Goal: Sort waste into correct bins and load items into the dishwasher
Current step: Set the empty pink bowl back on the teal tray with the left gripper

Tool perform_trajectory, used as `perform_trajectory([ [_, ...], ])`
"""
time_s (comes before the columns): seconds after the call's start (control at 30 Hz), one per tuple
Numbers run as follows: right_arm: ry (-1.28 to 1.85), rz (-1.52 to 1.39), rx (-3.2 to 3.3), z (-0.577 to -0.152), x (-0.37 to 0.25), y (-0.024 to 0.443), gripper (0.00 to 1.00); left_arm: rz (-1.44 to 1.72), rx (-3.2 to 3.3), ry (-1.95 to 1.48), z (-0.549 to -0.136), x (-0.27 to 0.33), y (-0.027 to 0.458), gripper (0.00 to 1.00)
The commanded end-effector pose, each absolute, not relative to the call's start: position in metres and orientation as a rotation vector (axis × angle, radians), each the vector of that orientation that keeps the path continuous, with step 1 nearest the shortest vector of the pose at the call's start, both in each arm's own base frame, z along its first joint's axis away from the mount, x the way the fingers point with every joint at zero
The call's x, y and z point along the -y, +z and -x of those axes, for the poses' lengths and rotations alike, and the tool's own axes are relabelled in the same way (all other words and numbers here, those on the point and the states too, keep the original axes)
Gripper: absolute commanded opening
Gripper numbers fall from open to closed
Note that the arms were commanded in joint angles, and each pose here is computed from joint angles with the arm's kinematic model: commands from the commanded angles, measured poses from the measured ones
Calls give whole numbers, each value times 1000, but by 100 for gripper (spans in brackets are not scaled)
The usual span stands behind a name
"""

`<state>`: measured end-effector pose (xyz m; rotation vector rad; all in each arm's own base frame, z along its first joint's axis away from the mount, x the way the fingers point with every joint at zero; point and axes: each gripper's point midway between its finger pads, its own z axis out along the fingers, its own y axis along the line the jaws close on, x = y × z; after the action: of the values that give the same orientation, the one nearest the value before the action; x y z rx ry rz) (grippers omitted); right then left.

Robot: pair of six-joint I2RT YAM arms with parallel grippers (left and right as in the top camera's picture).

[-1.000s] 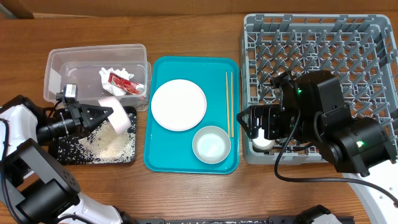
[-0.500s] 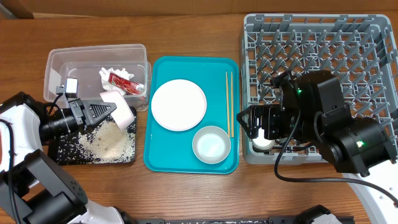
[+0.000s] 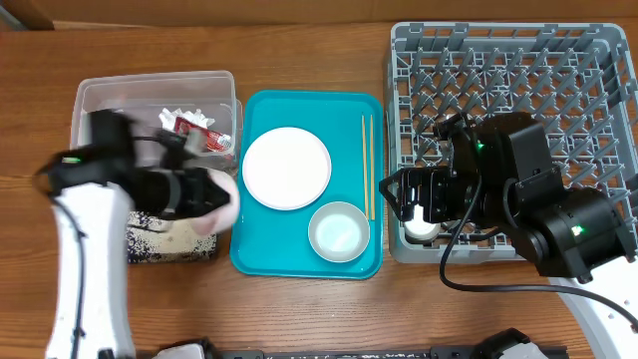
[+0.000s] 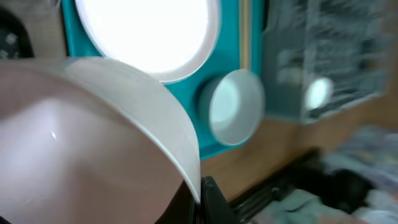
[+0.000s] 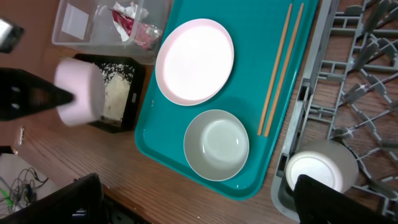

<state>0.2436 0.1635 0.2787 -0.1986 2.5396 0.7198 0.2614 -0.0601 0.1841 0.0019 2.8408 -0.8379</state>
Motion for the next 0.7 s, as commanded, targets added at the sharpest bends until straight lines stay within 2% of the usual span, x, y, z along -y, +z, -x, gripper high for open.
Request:
perform_trajectory([
  [0.0,720,208,-2514,-244,-164,286,100,287,-3048,-340,-243,49,141,4],
  [0.17,721,208,-2514,-244,-164,286,100,302,-3032,-221,-241,84,86,4],
  [0.33,720,208,-2513,-244,-164,286,100,266,-2995,-218,-246,111,62,5],
  [0.5,721,208,-2508,-245,-164,287,100,148,-2964,-212,-249,131,61,18],
  [0.6,720,208,-2509,-245,-164,287,100,115,-2947,-200,-253,135,69,30],
  [0.67,703,201,-2509,-246,-162,286,100,114,-2938,-173,-258,132,82,31],
])
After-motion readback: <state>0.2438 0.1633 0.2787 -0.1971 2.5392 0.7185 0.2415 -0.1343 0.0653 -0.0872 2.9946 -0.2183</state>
